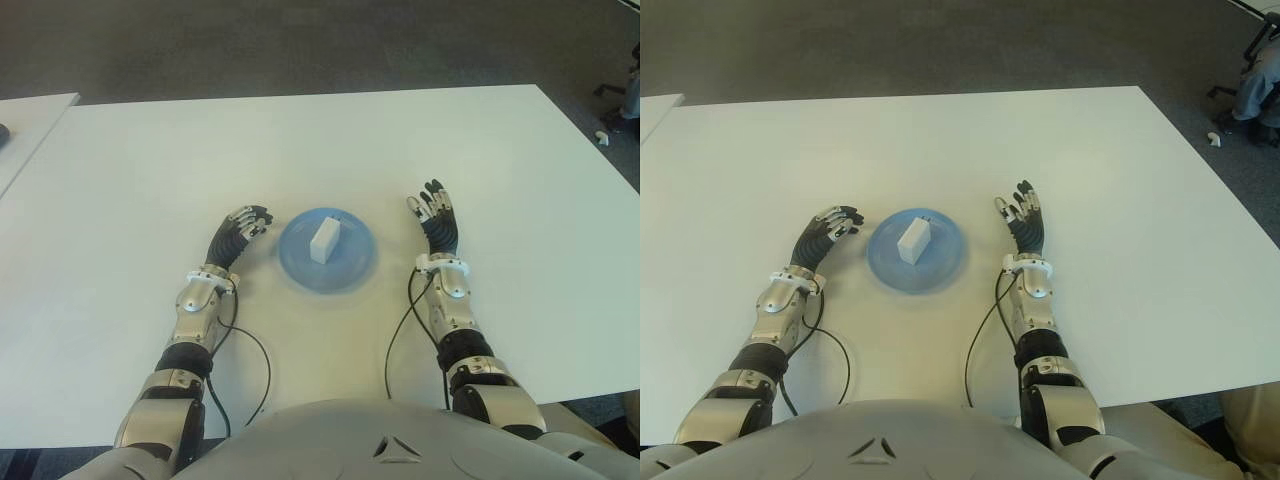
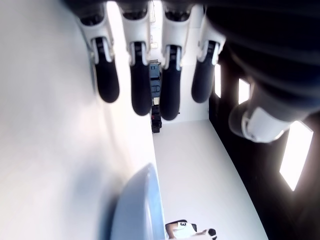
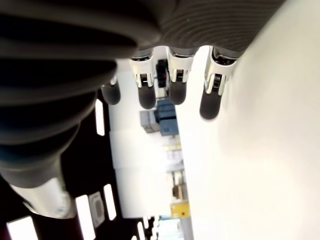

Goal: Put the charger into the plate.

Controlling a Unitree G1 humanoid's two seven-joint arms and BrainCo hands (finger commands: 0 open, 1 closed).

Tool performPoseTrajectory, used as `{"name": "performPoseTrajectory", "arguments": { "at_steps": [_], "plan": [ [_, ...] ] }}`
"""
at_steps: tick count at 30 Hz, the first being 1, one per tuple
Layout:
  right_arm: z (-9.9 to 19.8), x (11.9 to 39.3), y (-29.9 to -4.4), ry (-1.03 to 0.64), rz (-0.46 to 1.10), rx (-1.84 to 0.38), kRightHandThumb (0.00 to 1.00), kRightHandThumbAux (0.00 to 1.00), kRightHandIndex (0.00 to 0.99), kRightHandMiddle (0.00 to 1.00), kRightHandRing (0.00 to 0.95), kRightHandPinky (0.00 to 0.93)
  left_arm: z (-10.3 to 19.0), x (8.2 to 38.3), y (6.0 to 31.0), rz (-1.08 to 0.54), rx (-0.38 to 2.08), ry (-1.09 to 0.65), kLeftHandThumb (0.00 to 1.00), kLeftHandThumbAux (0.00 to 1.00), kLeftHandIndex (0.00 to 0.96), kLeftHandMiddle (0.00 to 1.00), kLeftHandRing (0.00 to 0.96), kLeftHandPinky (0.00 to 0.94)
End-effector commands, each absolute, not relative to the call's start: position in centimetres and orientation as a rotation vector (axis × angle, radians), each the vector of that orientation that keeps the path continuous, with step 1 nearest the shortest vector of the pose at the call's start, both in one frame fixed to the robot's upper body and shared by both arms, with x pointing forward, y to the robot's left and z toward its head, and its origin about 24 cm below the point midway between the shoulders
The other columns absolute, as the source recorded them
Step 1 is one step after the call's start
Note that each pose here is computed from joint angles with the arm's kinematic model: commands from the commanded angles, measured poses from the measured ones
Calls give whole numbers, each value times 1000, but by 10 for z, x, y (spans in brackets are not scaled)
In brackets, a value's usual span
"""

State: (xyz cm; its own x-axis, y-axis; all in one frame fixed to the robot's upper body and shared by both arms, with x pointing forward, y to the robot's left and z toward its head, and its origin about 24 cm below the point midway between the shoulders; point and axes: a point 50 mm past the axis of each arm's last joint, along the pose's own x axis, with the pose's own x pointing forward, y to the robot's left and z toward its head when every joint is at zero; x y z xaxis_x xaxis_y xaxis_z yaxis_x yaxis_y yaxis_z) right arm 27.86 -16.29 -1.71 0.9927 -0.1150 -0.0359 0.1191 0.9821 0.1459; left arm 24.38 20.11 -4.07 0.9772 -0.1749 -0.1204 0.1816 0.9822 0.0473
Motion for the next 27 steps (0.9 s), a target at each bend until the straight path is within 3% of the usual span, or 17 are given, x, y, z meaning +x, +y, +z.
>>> {"name": "performPoseTrajectory", "arguments": {
  "at_steps": [1, 5, 14, 22, 27],
  "plan": [
    [-50, 259, -149, 194, -106, 240, 137, 746, 79, 120, 101, 148, -104, 201, 190, -104, -78, 537, 72, 565, 298, 364, 349, 348],
    [-53, 255, -146, 208, -82, 214, 129, 785, 81, 117, 103, 143, -96, 211, 185, -88, -92, 453, 75, 583, 264, 340, 327, 316],
    [-59, 250, -143, 230, -64, 175, 84, 865, 74, 96, 96, 137, -93, 217, 187, -82, -76, 399, 92, 605, 118, 183, 173, 145],
    [-64, 243, -144, 248, -52, 131, 45, 865, 67, 81, 86, 125, -89, 223, 181, -92, -58, 357, 67, 634, 58, 112, 107, 98],
    [-65, 242, -144, 255, -41, 92, 71, 841, 62, 72, 77, 118, -87, 227, 176, -97, -37, 340, 38, 646, 39, 87, 85, 78]
  ]
}}
